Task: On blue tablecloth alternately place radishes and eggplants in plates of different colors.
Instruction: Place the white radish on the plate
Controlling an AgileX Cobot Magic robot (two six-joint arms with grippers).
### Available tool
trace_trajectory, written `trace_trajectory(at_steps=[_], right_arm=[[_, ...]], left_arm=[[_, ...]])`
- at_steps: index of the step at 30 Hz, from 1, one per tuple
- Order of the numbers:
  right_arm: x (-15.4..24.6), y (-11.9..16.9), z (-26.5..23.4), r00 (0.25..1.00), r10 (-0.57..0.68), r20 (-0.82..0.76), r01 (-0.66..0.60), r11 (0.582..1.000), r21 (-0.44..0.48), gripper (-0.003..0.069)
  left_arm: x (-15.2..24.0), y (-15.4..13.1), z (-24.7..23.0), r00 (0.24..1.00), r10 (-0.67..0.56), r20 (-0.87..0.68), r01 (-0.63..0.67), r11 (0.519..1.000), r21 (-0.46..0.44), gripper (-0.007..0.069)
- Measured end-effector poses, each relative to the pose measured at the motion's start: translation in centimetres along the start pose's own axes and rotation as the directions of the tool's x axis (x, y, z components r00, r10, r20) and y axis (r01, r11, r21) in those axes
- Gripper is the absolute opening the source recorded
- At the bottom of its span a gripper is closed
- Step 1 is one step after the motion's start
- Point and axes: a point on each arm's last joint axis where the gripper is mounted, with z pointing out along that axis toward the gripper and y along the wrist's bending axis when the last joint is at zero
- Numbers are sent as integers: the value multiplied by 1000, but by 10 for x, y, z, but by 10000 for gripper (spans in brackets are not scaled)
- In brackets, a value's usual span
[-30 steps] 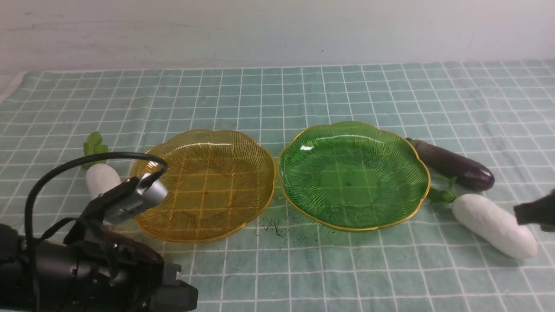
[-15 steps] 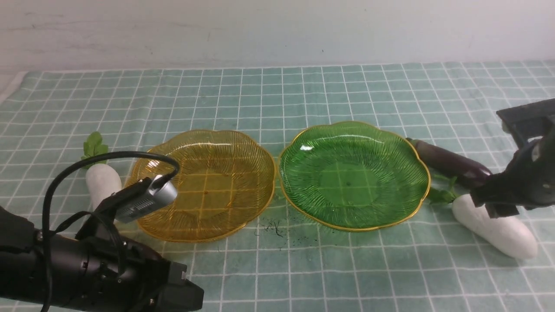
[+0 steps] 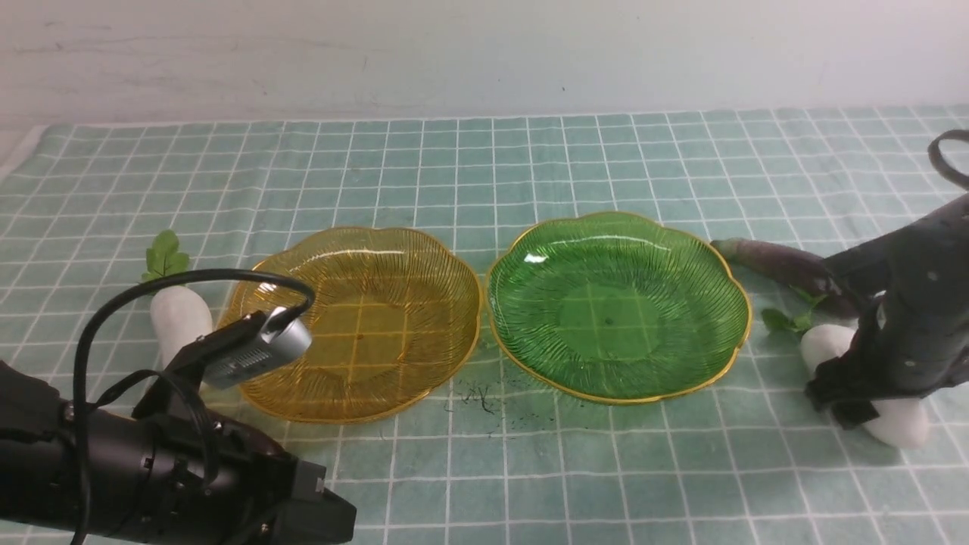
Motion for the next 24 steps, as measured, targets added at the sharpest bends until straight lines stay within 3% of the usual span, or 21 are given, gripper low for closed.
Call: trace_trajectory(at_steps=[8,11,16,20,24], right_arm=[[-12,-13,-47,986,105,-126,-107,994,-13,461],[-28,-15,-77,983,174,-58,-179,980,-91,461],[-47,-2,-105,966,259,22,-240,919,-311,461],[-66,26,-112,961,220,166,-124,882,-454,461],[-85,57,-99,945,118,305,36,890,-455,461]], left_arm=[[1,-1,0,1000,2,-10,-2,1000,6,101],[1,-1,0,1000,2,-10,-2,1000,6,101],[1,-1,0,1000,3,-9,-3,1000,6,101],[-1,0,0,1000,3,6,-3,1000,-4,101],[-3,2,0,1000,3,31,-2,1000,-20,101]])
